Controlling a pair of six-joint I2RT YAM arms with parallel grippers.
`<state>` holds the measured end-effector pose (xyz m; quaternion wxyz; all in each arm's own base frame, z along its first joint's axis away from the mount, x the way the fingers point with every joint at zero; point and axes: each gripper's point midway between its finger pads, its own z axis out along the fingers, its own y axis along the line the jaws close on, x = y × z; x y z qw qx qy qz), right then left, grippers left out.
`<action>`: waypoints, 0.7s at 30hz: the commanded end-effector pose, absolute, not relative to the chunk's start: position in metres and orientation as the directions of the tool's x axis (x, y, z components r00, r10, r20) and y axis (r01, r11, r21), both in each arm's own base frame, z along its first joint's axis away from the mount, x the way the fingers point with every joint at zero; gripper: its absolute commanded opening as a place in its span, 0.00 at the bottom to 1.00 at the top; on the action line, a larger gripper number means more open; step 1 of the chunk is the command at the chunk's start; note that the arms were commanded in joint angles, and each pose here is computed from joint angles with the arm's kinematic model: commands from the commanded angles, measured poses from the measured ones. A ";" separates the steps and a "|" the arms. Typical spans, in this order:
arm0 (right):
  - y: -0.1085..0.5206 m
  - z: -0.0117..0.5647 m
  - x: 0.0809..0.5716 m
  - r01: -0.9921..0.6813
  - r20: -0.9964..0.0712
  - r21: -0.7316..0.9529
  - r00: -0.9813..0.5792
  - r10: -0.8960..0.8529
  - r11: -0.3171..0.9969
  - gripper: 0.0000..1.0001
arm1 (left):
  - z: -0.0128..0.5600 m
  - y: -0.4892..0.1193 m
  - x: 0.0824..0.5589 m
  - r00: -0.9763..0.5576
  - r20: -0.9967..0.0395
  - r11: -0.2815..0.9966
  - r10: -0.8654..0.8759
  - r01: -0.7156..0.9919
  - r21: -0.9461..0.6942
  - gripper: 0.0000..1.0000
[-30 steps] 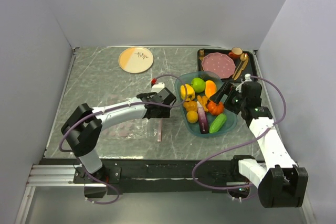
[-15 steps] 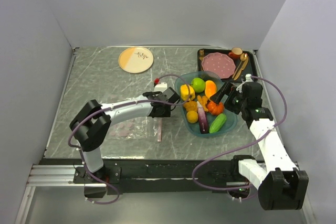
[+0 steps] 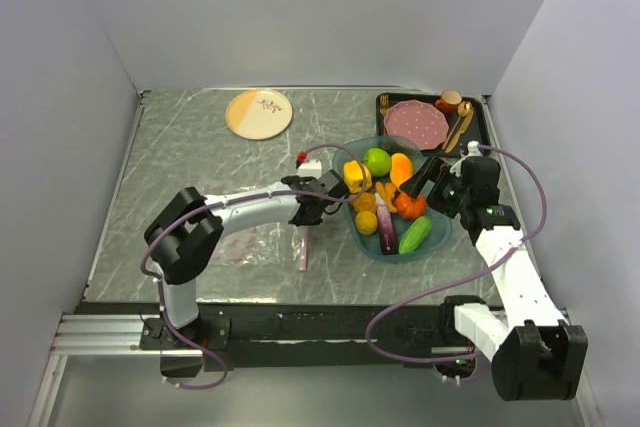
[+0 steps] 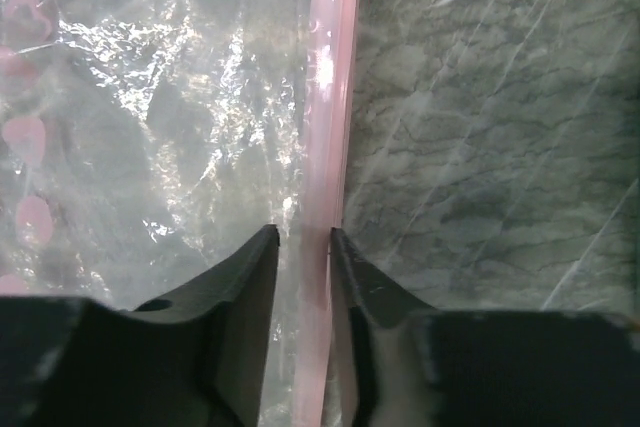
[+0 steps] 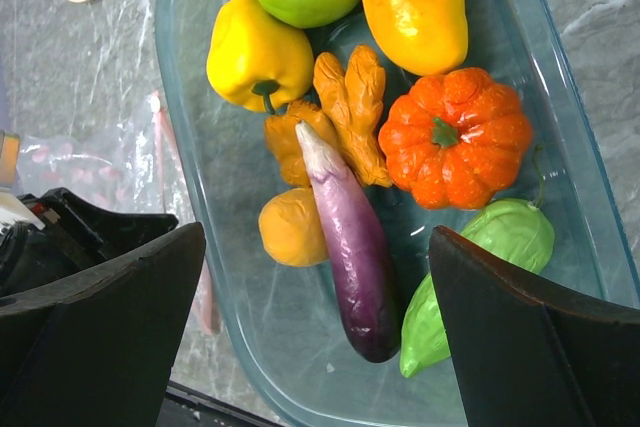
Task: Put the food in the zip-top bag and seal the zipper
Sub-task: Open the zipper of the food storage bag at the center of the board.
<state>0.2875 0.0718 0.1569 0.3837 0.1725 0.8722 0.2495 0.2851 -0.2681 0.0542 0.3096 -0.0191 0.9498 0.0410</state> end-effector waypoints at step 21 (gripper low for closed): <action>0.128 0.211 0.270 -0.161 -0.558 0.763 -0.653 0.512 0.626 0.77 | 0.168 -0.259 0.292 -0.691 -0.716 0.994 -0.100 -0.108 -0.034 0.01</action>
